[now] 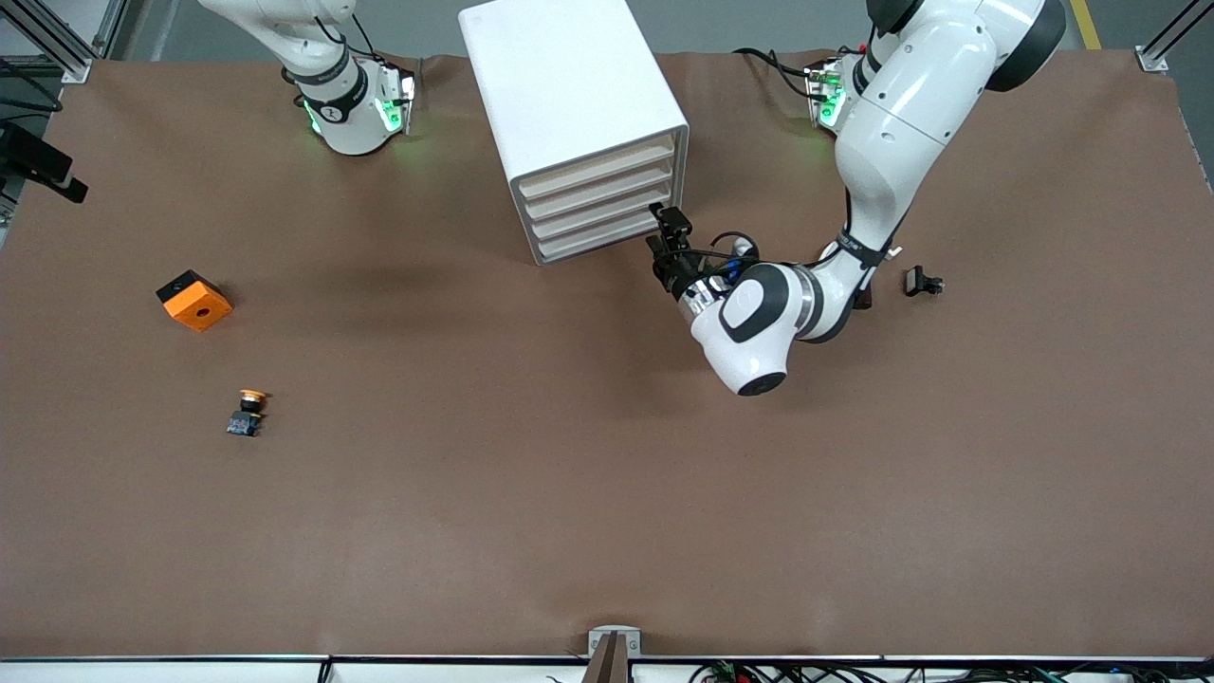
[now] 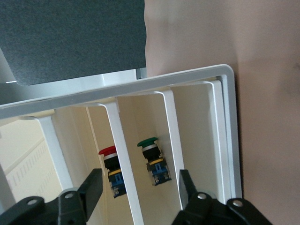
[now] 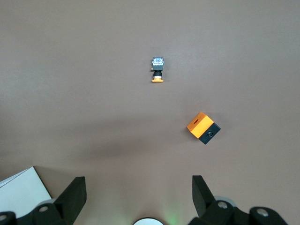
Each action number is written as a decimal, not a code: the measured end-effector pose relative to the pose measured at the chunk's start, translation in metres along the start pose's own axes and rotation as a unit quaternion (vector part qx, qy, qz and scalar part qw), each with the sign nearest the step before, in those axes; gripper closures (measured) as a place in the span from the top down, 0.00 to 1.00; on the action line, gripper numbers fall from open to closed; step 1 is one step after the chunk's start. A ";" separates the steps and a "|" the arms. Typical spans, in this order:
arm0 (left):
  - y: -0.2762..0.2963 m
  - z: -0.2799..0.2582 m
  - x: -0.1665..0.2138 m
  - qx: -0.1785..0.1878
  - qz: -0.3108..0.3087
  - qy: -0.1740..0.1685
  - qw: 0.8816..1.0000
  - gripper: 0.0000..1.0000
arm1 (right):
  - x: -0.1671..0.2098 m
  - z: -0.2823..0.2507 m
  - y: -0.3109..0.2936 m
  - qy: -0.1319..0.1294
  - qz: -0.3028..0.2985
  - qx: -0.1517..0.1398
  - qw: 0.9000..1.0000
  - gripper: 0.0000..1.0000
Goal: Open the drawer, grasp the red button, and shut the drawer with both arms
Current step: 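Grasp the drawer handle with the left gripper, then pull the drawer out of the cabinet with the left gripper, then reach the right gripper into the drawer while the left gripper withdraws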
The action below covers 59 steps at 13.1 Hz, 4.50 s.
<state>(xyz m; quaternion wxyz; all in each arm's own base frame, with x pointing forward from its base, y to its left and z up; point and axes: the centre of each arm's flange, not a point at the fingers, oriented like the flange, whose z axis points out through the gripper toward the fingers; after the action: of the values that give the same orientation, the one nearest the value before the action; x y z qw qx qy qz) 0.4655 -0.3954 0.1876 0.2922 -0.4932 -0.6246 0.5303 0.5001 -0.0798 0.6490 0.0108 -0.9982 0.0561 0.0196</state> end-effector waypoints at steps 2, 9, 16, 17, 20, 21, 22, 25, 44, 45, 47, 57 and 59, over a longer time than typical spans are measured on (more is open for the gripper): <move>0.001 0.012 -0.002 0.009 -0.001 0.008 1.000 0.69 | 0.019 0.012 0.004 -0.008 0.002 0.000 1.000 1.00; -0.001 0.049 -0.003 0.043 -0.004 0.033 0.999 0.60 | 0.057 0.061 0.014 -0.053 -0.024 -0.029 0.998 1.00; -0.005 0.070 -0.005 0.063 -0.022 0.049 0.997 0.16 | 0.075 0.082 0.017 -0.068 -0.056 -0.033 0.996 1.00; -0.005 0.069 -0.005 0.063 -0.024 0.048 0.997 0.16 | 0.076 0.083 0.017 -0.069 -0.055 -0.033 0.996 1.00; -0.005 0.066 -0.004 0.063 -0.029 0.044 0.997 0.15 | 0.078 0.087 0.020 -0.072 -0.053 -0.033 0.995 1.00; -0.004 0.062 -0.003 0.062 -0.029 0.039 0.997 0.15 | 0.078 0.086 0.019 -0.071 -0.052 -0.033 0.996 1.00; -0.003 0.055 0.000 0.061 -0.030 0.031 0.997 0.15 | 0.078 0.085 0.018 -0.069 -0.044 -0.032 0.996 1.00; 0.003 0.019 0.010 0.050 -0.032 -0.008 0.998 0.15 | 0.079 0.085 0.012 -0.066 0.025 -0.030 0.997 1.00; 0.001 -0.119 0.044 -0.020 -0.006 -0.139 0.990 0.69 | 0.029 0.094 -0.272 -0.057 0.296 -0.024 0.953 1.00; 0.000 -0.121 0.043 -0.023 0.000 -0.141 0.990 0.78 | 0.021 0.098 -0.297 -0.052 0.307 -0.020 0.950 1.00; 0.000 -0.126 0.043 -0.038 0.024 -0.137 0.989 0.99 | -0.002 0.112 -0.352 -0.048 0.329 -0.007 0.943 1.00; -0.015 -0.173 0.063 -0.193 0.345 0.054 0.917 1.00 | -0.096 0.200 -0.523 -0.037 0.348 0.003 0.937 1.00; -0.019 -0.186 0.065 -0.222 0.414 0.100 0.877 1.00 | -0.120 0.213 -0.544 -0.039 0.340 -0.009 0.940 1.00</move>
<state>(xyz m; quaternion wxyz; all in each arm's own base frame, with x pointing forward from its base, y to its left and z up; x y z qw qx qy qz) 0.6024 -0.2646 0.2450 -0.0109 -0.8091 -0.4320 0.3982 0.4345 0.4792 0.4512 -0.0029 -0.9180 0.3916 0.0619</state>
